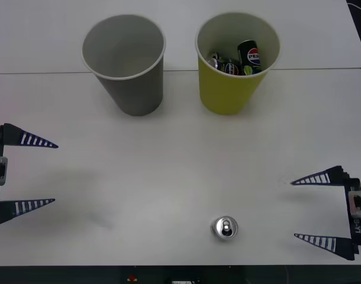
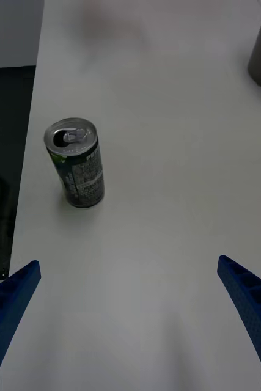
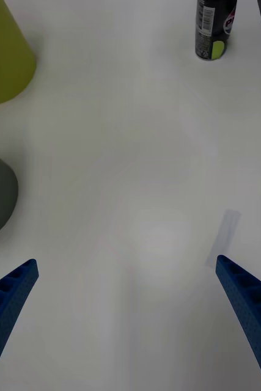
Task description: Put the can into the green bin and the plastic bottle into the gray bin
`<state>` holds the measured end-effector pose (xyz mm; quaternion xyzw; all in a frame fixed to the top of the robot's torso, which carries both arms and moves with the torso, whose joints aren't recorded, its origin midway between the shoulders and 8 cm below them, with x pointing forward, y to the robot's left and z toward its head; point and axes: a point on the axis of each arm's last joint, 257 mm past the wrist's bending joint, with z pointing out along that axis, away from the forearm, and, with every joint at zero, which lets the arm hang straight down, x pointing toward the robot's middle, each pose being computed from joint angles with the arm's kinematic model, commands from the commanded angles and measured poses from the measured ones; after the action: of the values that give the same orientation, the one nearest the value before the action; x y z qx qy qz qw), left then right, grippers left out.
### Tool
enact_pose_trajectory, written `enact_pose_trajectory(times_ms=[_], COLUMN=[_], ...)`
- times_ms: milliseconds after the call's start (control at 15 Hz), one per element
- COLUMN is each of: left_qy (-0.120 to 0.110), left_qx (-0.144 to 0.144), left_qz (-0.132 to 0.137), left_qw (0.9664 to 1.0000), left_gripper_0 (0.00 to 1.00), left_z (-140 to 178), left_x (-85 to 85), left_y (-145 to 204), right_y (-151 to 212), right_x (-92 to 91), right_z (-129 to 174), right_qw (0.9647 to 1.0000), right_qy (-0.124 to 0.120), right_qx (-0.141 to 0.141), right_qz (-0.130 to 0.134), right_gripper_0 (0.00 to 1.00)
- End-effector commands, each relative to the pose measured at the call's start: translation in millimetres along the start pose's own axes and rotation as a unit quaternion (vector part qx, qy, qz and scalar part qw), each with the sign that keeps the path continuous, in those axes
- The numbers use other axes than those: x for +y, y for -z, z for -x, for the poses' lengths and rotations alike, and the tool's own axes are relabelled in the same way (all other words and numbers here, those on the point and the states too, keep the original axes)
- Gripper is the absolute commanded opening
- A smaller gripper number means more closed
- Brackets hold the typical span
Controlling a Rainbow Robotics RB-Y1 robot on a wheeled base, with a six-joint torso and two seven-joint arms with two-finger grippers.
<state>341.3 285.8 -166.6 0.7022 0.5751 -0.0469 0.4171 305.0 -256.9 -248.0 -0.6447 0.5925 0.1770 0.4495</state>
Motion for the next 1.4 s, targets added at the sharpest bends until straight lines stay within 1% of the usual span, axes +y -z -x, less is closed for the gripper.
enact_pose_trajectory(times_ms=[67, 200, 333, 467, 533, 600, 733, 933, 1267, 1400], left_qy=[0.000, 0.000, 0.000, 0.000, 0.000, 0.000, 0.000, 0.000, 0.000, 0.000], left_qx=[0.000, 0.000, 0.000, 0.000, 0.000, 0.000, 0.000, 0.000, 0.000, 0.000], left_qz=[0.000, 0.000, 0.000, 0.000, 0.000, 0.000, 0.000, 0.000, 0.000, 0.000], left_qw=[1.0000, 1.0000, 1.0000, 1.0000, 1.0000, 1.0000, 1.0000, 1.0000, 1.0000, 1.0000], left_gripper_0=[1.00, 1.00, 1.00, 1.00, 1.00, 1.00, 1.00, 1.00, 1.00, 1.00], left_z=[0, 0, 0, 0, 0, 0, 0, 0, 0, 0], left_x=[0.0, 0.0, 0.0, 0.0, 0.0, 0.0, 0.0, 0.0, 0.0, 0.0], left_y=[0, 0, 0, 0, 0, 0, 0, 0, 0, 0], right_y=[-22, -38, -51, -65, -74, -81, -93, -112, -141, -150], right_x=[7.7, 13.6, 19.6, 22.2, 23.3, 23.1, 26.5, 35.8, 42.0, 42.7], right_z=[0, 1, 1, -2, -3, -3, -5, 0, 10, 12], right_qw=[0.9999, 0.9996, 0.9992, 0.9985, 0.9981, 0.9978, 0.9968, 0.9944, 0.9883, 0.9874], right_qy=[-0.003, -0.004, -0.012, -0.021, -0.022, -0.015, -0.024, -0.038, -0.054, -0.053], right_qx=[-0.012, -0.022, -0.034, -0.047, -0.055, -0.061, -0.073, -0.096, -0.142, -0.148], right_qz=[-0.009, -0.016, -0.017, -0.017, -0.017, -0.022, -0.023, -0.018, -0.010, -0.010], right_gripper_0=[1.00, 1.00, 1.00, 1.00, 1.00, 1.00, 1.00, 1.00, 1.00, 1.00])
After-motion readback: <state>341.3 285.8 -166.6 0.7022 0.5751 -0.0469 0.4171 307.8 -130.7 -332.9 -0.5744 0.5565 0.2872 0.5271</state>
